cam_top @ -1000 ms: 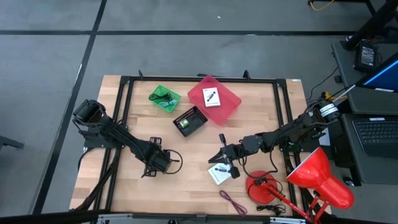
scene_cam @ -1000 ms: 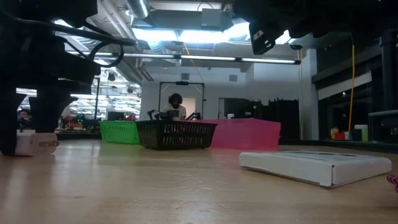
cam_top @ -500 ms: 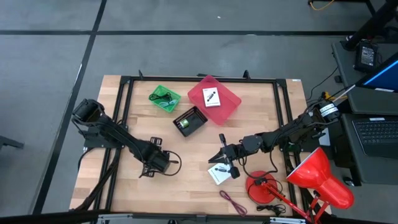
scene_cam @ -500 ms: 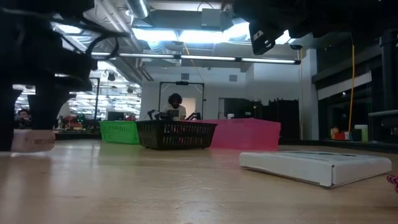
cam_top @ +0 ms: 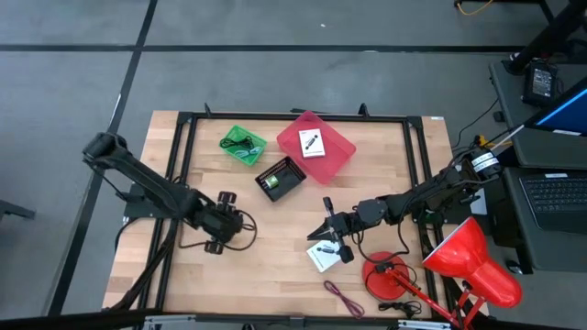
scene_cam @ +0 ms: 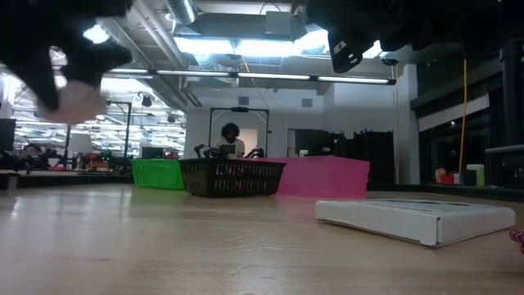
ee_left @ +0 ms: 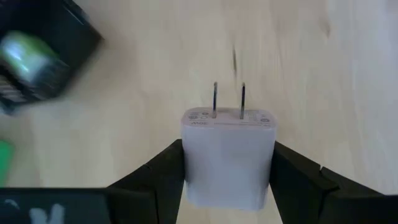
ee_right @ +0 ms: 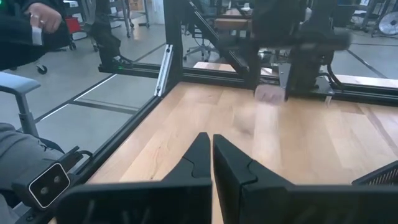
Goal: Pick and place items into bin
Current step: Put the pink charger adapter into the black bin
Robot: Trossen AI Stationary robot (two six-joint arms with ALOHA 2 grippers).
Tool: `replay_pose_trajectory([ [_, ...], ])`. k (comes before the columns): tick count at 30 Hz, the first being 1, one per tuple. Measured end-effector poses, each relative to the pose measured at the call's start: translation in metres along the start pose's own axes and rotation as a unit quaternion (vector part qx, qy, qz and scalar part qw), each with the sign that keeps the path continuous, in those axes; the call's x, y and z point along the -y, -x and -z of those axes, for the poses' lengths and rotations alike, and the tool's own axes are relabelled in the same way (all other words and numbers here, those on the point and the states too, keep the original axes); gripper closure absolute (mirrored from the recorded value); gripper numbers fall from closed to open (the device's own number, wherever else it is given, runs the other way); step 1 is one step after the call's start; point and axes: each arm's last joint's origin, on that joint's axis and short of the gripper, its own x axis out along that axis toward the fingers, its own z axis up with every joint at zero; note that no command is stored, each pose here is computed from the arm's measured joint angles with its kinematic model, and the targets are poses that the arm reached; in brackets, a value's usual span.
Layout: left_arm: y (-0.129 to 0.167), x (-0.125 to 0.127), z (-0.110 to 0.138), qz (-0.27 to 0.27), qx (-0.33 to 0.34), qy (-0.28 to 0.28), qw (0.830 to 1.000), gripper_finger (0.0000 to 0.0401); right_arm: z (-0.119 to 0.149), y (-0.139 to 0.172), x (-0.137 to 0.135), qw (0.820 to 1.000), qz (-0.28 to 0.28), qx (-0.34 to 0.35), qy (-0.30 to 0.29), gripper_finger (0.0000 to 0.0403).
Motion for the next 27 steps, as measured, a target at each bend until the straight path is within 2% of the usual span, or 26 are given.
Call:
replay_pose_trajectory([
  [7,0.019,-0.015,0.025,-0.005,0.123,0.029,0.992,0.0211,0.002,0.000,0.000,1.000,0.000,-0.011,0.001,0.0402],
  [14,0.018,-0.022,0.042,0.002,0.242,0.055,0.969,0.0211,0.002,0.000,0.000,1.000,0.001,-0.011,0.001,0.0402],
  [21,0.000,-0.022,0.057,0.011,0.268,0.069,0.961,0.0211,0.002,0.000,0.001,1.000,0.005,-0.011,0.001,0.0402],
  [27,-0.002,-0.023,0.058,-0.001,0.272,0.070,0.960,0.0211,0.002,0.000,0.002,1.000,0.028,-0.012,0.001,0.0402],
])
